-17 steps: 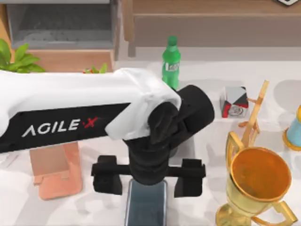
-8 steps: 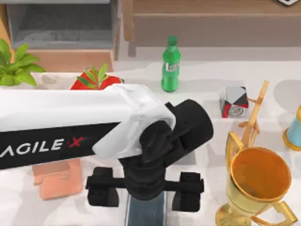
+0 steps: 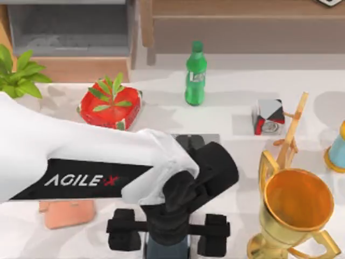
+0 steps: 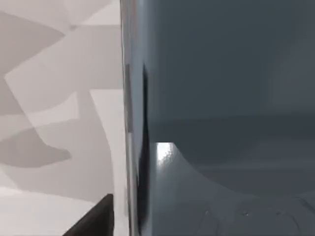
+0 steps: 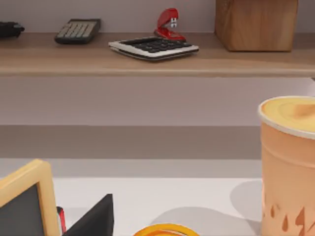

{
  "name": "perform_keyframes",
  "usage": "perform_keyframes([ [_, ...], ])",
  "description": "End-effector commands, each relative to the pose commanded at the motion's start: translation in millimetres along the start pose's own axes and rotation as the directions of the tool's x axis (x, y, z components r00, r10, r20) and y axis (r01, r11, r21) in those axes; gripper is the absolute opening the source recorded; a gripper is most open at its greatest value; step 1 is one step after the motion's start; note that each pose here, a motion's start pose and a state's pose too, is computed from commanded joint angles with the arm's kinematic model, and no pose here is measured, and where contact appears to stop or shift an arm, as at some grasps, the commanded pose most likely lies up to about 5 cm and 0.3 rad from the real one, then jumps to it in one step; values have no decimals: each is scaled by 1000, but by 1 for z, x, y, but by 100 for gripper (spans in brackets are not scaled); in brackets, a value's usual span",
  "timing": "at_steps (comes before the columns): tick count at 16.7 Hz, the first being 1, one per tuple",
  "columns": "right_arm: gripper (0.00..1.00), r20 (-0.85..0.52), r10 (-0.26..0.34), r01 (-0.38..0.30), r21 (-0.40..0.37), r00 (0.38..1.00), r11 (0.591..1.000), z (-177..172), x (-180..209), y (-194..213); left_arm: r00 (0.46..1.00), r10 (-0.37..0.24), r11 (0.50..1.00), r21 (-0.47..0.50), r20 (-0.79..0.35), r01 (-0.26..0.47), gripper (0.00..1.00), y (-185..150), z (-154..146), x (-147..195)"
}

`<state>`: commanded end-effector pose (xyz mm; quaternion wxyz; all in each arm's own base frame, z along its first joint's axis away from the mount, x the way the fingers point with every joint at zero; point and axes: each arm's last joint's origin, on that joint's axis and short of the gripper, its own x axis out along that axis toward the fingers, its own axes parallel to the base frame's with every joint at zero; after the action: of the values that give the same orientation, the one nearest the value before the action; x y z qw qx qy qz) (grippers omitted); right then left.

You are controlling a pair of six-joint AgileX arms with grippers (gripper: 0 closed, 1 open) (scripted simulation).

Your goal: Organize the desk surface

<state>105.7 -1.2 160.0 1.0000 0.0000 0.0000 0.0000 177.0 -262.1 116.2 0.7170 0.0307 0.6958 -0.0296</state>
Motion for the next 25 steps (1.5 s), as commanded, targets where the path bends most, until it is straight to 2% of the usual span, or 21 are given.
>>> perform_keyframes([
  [6,100,0,0,0,0,1000,1000,0,0,0,1000,1,1000,0,-1,-1,100,1,-1,10],
  [19,100,0,0,0,0,1000,1000,0,0,0,1000,1,1000,0,-1,-1,2,1,-1,10],
  [25,100,0,0,0,0,1000,1000,0,0,0,1000,1,1000,0,-1,-1,0,1,-1,10],
])
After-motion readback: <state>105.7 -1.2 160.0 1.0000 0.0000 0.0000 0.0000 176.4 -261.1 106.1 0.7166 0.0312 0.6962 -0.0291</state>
